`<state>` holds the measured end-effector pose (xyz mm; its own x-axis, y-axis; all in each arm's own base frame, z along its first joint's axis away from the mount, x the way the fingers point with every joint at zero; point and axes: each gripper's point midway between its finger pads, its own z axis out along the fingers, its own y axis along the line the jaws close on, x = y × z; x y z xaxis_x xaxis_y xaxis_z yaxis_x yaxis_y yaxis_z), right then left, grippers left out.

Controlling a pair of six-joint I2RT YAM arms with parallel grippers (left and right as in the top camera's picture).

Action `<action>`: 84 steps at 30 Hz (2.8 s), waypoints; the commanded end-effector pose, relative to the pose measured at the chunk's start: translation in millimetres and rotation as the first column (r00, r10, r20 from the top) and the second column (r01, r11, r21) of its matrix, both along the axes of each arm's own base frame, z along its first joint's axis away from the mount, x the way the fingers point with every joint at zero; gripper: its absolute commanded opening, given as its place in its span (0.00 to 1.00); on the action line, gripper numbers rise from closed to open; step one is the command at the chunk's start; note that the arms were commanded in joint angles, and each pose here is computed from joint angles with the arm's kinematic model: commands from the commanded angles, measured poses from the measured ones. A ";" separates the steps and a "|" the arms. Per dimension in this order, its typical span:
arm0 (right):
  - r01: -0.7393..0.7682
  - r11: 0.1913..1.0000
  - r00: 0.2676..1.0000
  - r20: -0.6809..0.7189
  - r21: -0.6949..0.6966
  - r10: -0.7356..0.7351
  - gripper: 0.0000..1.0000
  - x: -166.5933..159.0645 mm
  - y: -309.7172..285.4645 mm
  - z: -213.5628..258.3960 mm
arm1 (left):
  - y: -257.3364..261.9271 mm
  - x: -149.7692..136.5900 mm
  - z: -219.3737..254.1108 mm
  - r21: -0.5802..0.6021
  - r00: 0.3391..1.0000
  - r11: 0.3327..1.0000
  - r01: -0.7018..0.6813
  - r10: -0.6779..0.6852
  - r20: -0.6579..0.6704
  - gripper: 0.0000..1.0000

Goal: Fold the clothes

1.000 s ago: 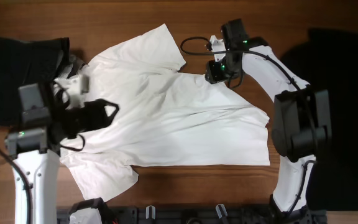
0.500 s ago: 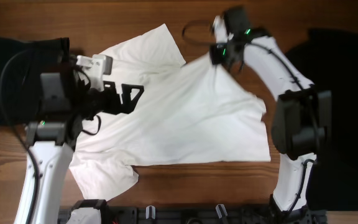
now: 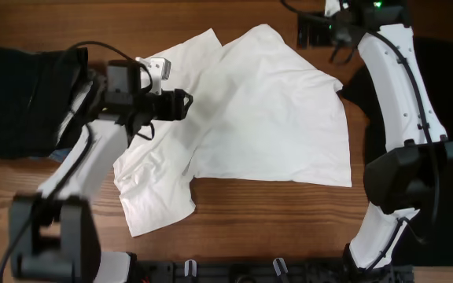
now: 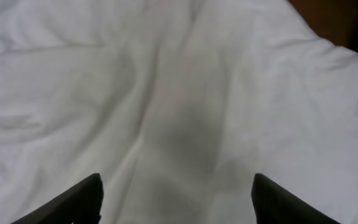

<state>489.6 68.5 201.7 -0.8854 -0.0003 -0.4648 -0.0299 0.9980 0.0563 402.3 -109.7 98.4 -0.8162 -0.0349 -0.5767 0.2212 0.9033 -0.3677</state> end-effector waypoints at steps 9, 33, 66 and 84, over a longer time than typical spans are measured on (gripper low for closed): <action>0.217 0.976 0.862 -0.477 0.036 -0.174 0.39 -98.3 -0.2 -98.3 | 91.0 11.9 -91.5 0.248 0.873 0.871 -0.423 0.465 -0.145 0.40; 0.636 0.726 0.292 -0.790 -0.260 -0.539 0.04 -298.3 -78.3 -245.1 | 115.8 10.3 -61.6 0.153 0.870 0.881 -0.447 0.468 -0.156 0.78; 0.270 0.889 0.960 -0.030 0.369 -0.279 0.66 -115.1 -70.3 -72.1 | 226.4 -216.5 -139.6 0.569 0.106 0.437 -0.697 0.847 -0.521 0.04; 0.086 0.938 0.996 -0.045 0.336 -0.075 0.75 -72.0 -43.2 -162.9 | 222.0 -169.9 -87.5 0.106 0.435 0.590 -0.801 0.693 -0.575 0.52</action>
<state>415.7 14.1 38.1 -0.8735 0.3278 -0.3600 0.1697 0.8980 0.4060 215.9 136.5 3.0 -0.4305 -0.9026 0.0062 -0.8782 0.4172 -0.2338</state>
